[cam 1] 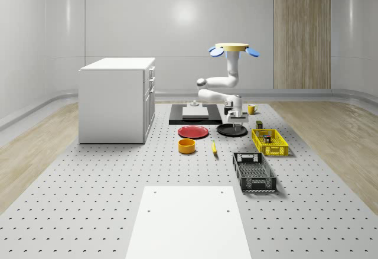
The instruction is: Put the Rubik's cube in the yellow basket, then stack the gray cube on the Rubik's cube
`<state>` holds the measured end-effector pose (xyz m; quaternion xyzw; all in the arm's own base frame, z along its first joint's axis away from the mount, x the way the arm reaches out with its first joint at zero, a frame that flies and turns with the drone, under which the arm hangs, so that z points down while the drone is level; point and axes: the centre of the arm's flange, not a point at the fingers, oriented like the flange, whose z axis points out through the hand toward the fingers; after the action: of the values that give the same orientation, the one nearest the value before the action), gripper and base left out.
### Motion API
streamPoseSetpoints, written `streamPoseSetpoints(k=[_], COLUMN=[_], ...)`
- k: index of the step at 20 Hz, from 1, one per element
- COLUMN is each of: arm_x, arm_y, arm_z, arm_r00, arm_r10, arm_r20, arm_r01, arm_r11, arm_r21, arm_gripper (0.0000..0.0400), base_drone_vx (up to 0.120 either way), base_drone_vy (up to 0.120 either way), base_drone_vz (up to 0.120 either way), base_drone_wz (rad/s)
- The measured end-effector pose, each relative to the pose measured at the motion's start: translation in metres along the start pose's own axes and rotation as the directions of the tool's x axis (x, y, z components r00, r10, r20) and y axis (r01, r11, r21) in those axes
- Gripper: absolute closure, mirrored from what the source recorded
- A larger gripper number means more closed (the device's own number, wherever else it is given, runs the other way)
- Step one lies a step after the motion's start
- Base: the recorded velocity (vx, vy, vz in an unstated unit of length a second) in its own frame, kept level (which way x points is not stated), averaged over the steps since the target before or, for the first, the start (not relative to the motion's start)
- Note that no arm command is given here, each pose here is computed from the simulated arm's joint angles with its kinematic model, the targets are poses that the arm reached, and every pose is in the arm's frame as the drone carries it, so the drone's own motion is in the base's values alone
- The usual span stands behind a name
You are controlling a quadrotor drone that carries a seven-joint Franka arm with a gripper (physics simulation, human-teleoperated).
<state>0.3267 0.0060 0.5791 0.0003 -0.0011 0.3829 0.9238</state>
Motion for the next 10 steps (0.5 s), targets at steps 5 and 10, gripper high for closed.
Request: streamPoseSetpoints(k=[5,10], arm_x=[0.0000,0.0000], arm_y=[0.0000,0.0000], arm_z=[-0.0002,-0.0003], arm_r00=[1.000,1.000], arm_r10=[0.000,0.000], arm_r20=[0.000,0.000], arm_r01=[0.000,0.000], arm_r11=[1.000,1.000], arm_r21=[0.000,0.000], arm_gripper=[0.0150,0.0150], base_drone_vx=[-0.016,-0.088], base_drone_vy=[0.120,0.120], base_drone_vz=[0.000,0.000], base_drone_wz=[0.000,0.000])
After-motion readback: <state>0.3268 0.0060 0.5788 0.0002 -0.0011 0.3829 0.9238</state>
